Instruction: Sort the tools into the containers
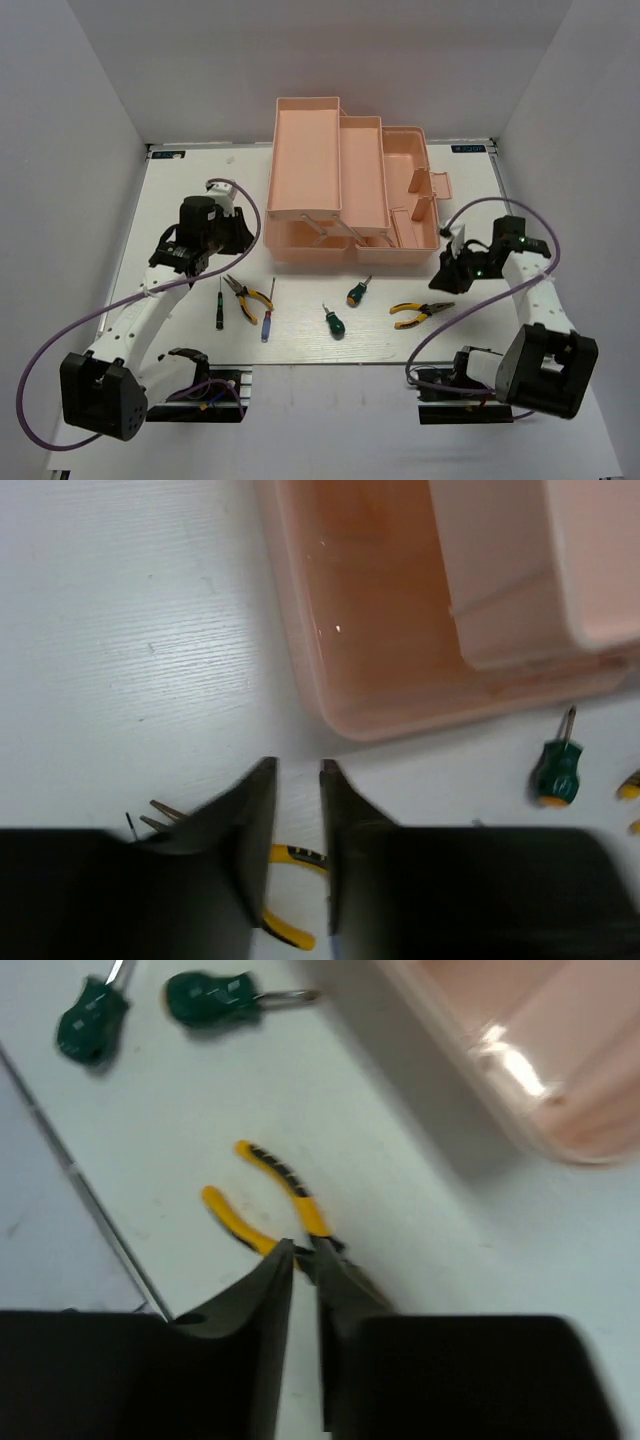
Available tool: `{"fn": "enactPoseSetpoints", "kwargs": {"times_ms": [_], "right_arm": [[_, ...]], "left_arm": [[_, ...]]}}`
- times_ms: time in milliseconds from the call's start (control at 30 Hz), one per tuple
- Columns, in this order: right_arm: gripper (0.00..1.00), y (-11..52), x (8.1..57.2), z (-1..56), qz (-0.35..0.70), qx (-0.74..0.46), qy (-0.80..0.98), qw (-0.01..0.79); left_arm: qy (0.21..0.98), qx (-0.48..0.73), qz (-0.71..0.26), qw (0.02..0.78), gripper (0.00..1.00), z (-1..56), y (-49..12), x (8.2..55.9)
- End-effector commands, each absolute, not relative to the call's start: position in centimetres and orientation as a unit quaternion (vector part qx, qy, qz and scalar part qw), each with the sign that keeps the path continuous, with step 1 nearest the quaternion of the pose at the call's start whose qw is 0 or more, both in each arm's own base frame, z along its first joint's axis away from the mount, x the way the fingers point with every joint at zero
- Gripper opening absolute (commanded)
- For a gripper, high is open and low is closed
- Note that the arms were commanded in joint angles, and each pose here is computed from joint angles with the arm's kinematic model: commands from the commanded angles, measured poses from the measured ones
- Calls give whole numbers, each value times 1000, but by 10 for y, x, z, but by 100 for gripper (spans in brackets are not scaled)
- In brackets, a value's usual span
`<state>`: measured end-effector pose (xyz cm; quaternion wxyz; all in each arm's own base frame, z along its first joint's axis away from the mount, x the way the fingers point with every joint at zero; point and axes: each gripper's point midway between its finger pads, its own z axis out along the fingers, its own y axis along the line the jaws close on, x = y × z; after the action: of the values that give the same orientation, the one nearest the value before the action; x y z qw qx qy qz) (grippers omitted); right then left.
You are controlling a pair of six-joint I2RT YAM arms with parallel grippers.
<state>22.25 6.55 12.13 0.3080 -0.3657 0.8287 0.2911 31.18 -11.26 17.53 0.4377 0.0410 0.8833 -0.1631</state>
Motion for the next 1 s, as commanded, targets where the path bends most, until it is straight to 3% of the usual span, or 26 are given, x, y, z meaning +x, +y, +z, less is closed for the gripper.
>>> {"fn": "enactPoseSetpoints", "kwargs": {"times_ms": [0,33,100,200,333,600,967], "right_arm": [[26,91,198,119,309,-449,765,343],[31,98,189,112,319,-459,761,331],[42,109,181,103,322,-484,747,323],[51,118,169,84,319,-494,753,295],[57,117,191,61,255,-512,761,305],[59,113,235,36,144,-531,768,328],[53,113,194,2,156,-619,730,244]], "left_arm": [[859,102,-209,457,44,190,-131,298],[855,119,-220,454,58,187,-137,293],[852,141,-244,442,65,181,-148,284],[865,120,-228,431,68,174,-142,282],[895,81,-168,406,68,155,-122,277],[915,71,-117,380,68,132,-109,263],[928,2,-90,362,70,132,-100,255]]}}
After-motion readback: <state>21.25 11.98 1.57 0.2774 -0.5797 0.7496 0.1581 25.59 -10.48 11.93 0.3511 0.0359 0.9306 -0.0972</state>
